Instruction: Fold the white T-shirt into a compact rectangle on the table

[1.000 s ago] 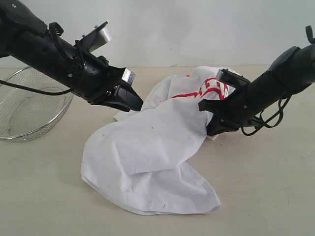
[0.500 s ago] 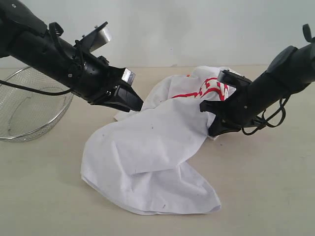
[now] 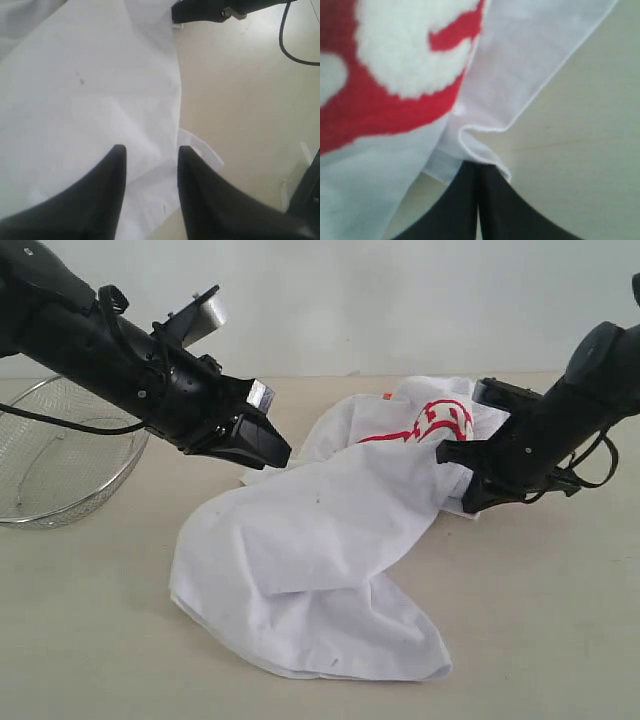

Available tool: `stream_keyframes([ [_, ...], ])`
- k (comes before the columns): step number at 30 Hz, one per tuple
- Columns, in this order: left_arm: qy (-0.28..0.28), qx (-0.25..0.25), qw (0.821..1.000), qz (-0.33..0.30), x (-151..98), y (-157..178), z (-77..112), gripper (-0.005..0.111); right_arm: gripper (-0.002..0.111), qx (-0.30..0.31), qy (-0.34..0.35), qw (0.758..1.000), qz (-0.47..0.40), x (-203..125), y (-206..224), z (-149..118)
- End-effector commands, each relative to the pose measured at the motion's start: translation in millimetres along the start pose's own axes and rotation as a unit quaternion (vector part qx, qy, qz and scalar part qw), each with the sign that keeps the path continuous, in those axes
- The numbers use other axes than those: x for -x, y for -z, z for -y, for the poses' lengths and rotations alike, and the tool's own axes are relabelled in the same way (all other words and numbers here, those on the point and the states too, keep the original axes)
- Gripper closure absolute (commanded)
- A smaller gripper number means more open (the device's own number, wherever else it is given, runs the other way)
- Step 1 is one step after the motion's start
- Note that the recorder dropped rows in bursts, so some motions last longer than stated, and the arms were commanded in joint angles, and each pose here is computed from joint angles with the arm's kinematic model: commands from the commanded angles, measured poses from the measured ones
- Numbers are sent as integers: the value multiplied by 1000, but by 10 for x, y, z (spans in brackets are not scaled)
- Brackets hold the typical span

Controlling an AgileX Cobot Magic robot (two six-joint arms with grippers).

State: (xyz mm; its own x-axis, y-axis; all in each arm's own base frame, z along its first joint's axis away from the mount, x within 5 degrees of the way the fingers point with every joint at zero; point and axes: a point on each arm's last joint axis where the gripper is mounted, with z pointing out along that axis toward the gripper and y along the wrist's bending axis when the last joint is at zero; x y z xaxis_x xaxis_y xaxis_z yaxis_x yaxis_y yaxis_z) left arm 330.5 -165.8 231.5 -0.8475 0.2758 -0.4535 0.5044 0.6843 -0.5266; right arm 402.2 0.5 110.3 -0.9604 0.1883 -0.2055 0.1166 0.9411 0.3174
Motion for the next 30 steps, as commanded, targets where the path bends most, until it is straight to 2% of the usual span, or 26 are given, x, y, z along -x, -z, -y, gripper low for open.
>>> stream_keyframes([
  [1, -6, -6, 1000, 3, 5, 33, 52, 74, 108, -52, 17, 999, -2, 14, -13, 392],
  [8, -7, -6, 1000, 6, 9, 52, 66, 74, 108, -61, 17, 997, 34, 242, 166, 507],
  [14, -10, -9, 1000, 17, 66, 80, 91, 74, 108, -61, 23, 998, 18, 308, 144, 506],
  [19, -37, -10, 998, 54, 365, 158, 152, 74, 108, -60, 18, 998, 4, 278, 46, 538],
  [24, -44, -22, 997, 58, 659, -34, 38, 74, 108, -56, 14, 998, 0, 270, 28, 537],
  [27, -48, -33, 997, 43, 797, -236, -88, 82, 108, -55, 14, 998, -5, 261, 28, 535],
  [30, -76, -50, 996, 20, 872, -455, -217, 98, 108, -54, 15, 998, -9, 253, 28, 533],
])
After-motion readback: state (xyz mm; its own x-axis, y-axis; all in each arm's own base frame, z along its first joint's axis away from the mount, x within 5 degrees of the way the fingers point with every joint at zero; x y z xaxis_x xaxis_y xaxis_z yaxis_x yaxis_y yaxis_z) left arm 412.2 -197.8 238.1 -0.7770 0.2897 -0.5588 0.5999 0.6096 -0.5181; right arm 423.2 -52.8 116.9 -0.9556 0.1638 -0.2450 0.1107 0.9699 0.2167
